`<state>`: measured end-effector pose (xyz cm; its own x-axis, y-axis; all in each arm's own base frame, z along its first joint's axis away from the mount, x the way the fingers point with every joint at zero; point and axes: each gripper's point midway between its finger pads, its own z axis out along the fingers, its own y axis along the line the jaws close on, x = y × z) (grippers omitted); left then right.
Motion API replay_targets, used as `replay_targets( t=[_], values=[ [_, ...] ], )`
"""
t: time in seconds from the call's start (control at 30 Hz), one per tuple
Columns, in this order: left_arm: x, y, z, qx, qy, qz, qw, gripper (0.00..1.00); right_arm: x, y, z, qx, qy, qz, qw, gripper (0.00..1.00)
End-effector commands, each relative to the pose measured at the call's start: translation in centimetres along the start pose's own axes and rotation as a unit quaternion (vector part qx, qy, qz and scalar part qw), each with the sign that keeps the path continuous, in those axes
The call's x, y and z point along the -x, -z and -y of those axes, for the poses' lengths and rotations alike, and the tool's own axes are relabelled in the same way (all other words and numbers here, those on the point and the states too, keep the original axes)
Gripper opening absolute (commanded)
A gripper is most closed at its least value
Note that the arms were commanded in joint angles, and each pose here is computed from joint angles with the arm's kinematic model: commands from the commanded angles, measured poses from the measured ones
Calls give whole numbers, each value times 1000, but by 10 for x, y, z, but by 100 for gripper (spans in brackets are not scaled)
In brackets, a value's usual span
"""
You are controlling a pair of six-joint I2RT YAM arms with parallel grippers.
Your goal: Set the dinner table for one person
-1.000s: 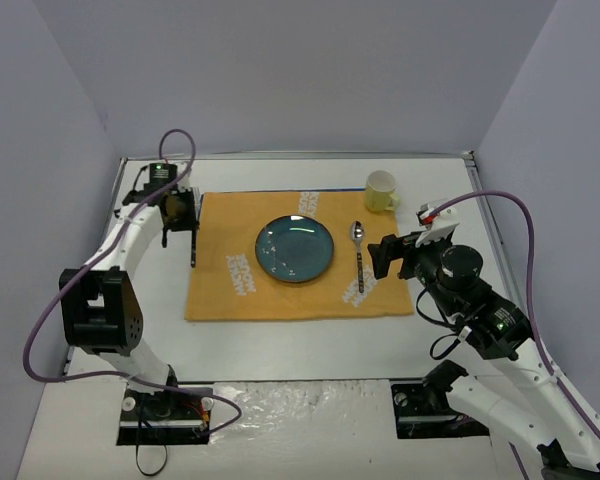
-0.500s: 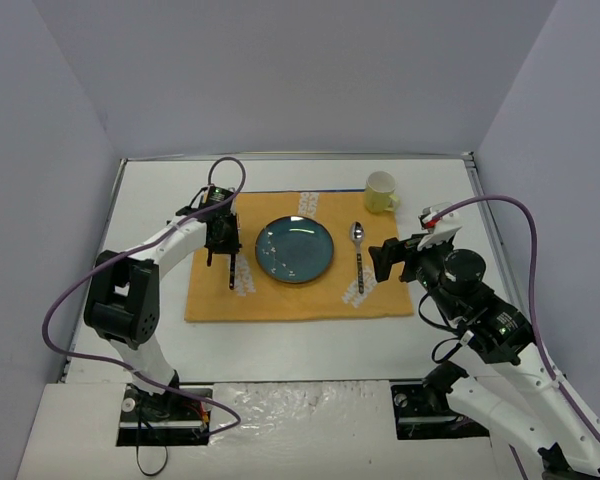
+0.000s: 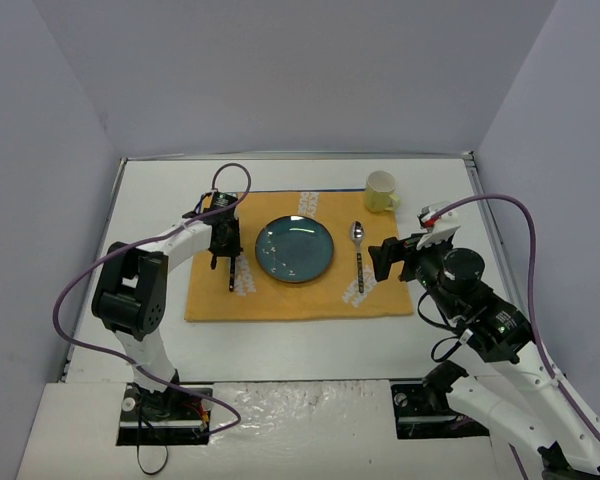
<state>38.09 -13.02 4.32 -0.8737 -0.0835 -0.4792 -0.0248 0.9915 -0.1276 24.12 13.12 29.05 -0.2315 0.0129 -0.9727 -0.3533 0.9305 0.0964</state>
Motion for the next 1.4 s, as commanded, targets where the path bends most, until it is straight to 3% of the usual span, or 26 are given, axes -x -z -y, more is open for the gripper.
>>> replay_targets(
  t=[0.0, 1.37],
  values=[
    [22, 2, 6, -11, -7, 42, 999, 0, 20, -6, -4, 5, -5, 30, 1000, 100],
    [9, 3, -26, 30, -25, 21, 999, 0, 16, -4, -4, 8, -12, 29, 999, 100]
  ],
)
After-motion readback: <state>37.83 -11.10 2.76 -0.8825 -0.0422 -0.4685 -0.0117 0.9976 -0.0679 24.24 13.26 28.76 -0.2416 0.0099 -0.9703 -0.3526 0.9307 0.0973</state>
